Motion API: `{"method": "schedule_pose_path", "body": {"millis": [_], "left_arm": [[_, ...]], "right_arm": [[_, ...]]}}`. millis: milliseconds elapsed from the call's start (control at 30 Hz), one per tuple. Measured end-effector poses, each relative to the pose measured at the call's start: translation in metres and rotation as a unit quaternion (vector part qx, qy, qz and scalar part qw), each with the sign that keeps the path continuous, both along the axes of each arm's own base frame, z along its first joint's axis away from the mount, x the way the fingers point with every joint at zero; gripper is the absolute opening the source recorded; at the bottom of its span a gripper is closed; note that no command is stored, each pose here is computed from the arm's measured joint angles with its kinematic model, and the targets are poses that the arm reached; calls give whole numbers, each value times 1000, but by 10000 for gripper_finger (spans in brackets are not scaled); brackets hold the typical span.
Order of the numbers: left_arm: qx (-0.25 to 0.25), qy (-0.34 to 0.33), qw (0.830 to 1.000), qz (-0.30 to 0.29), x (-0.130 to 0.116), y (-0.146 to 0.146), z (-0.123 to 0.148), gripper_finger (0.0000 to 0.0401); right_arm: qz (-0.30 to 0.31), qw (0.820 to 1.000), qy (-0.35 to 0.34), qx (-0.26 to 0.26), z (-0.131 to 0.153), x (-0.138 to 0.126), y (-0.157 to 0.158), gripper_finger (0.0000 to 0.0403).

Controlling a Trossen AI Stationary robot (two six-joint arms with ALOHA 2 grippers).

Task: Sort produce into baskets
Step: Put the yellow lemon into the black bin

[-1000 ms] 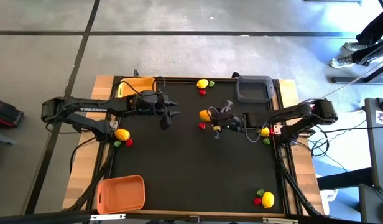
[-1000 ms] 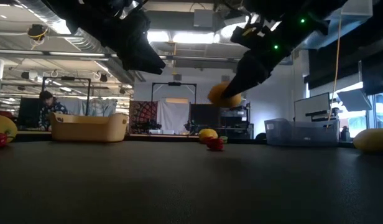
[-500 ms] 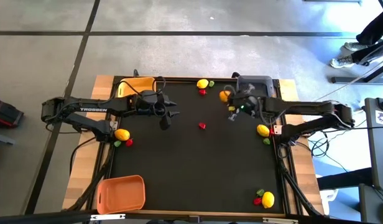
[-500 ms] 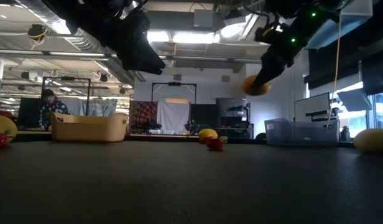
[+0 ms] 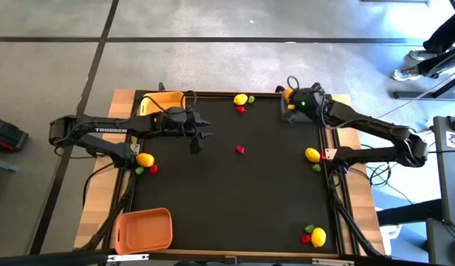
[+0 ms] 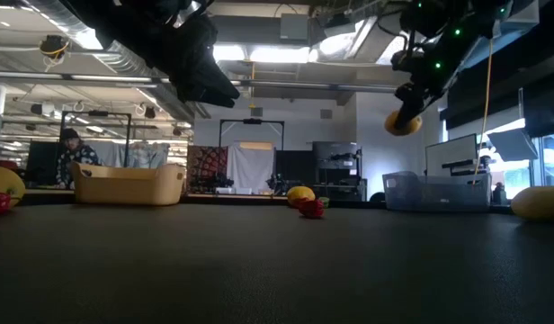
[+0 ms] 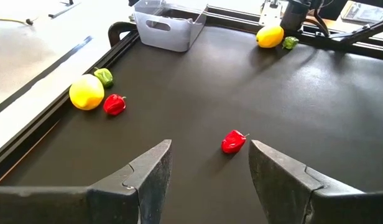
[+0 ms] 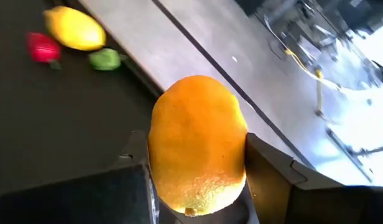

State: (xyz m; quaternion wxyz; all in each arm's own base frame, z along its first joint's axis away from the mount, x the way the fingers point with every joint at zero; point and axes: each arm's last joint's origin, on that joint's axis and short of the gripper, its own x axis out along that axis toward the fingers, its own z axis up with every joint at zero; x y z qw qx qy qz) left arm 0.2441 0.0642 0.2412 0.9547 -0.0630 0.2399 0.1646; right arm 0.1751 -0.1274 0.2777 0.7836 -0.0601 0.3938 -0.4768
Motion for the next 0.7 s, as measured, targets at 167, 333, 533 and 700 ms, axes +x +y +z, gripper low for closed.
{"method": "schedule_pose_path", "body": {"millis": [167, 333, 533, 700], "left_arm": [[-2, -1, 1000, 1, 0, 0, 0, 208], [-2, 0, 1000, 1, 0, 0, 0, 208], [-3, -1, 1000, 1, 0, 0, 0, 208], [-5, -1, 1000, 3, 0, 0, 0, 208]], "right_arm": [[-36, 999, -7, 11, -1, -12, -16, 136], [-64, 997, -34, 35, -2, -24, -29, 136], [-109, 991, -66, 51, -2, -38, -42, 136], [-146, 982, -102, 66, -10, -48, -49, 136]]}}
